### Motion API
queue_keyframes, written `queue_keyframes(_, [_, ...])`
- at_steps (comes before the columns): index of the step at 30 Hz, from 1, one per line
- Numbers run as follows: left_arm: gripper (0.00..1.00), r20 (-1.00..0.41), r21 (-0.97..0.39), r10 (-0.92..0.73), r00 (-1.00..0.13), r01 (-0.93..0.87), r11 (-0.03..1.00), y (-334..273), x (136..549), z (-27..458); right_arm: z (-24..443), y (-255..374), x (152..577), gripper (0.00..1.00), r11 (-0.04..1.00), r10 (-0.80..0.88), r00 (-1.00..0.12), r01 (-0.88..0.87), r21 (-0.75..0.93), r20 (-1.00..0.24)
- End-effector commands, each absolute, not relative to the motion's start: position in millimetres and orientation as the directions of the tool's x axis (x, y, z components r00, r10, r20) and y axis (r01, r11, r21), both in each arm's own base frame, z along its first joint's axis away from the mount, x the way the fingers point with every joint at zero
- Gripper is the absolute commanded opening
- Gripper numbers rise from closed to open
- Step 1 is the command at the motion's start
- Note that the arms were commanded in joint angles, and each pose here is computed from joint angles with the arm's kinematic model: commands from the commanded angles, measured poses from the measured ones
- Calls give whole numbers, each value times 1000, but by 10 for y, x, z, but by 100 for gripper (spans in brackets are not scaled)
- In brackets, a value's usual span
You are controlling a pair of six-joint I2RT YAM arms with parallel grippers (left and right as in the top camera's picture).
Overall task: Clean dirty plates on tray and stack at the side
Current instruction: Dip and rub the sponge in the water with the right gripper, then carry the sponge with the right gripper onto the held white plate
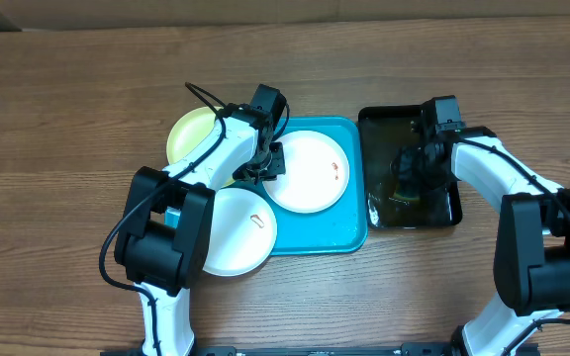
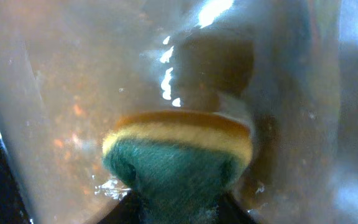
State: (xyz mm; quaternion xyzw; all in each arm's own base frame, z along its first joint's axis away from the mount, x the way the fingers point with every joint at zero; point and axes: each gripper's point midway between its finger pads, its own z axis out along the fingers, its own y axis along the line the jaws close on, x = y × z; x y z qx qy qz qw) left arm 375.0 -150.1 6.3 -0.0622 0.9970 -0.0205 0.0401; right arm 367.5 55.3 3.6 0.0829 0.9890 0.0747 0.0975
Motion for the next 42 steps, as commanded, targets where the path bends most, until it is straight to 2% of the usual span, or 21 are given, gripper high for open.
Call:
queue_keyframes(1, [15, -58, -2, -143, -988, -143, 990, -1400, 3699, -45, -27, 584, 3595, 4, 971, 185, -971, 156, 183, -150])
queue_keyframes(5, [4, -57, -3, -143, -988, -143, 990, -1403, 3698, -45, -27, 583, 3595, 4, 971, 183, -972, 155, 183, -150])
queue_keyframes(18, [4, -48, -18, -120, -992, -119, 993, -1433, 3686, -46, 593, 613, 3724, 4, 980, 141, -985, 124, 154, -105])
queue_keyframes(36, [4, -58, -24, -121, -991, -119, 993, -1444, 3712, -44, 637, 631, 3676, 4, 986, 105, -990, 93, 135, -88])
queue_keyframes(39, [4, -57, -24, -120, -991, -119, 993, -1444, 3710, -44, 738, 632, 3646, 4, 987, 101, -993, 92, 131, -67])
queue_keyframes(42, [4, -58, -25, -121, -991, -119, 993, -1445, 3713, -44, 930, 656, 3747, 4, 987, 96, -990, 82, 138, -100])
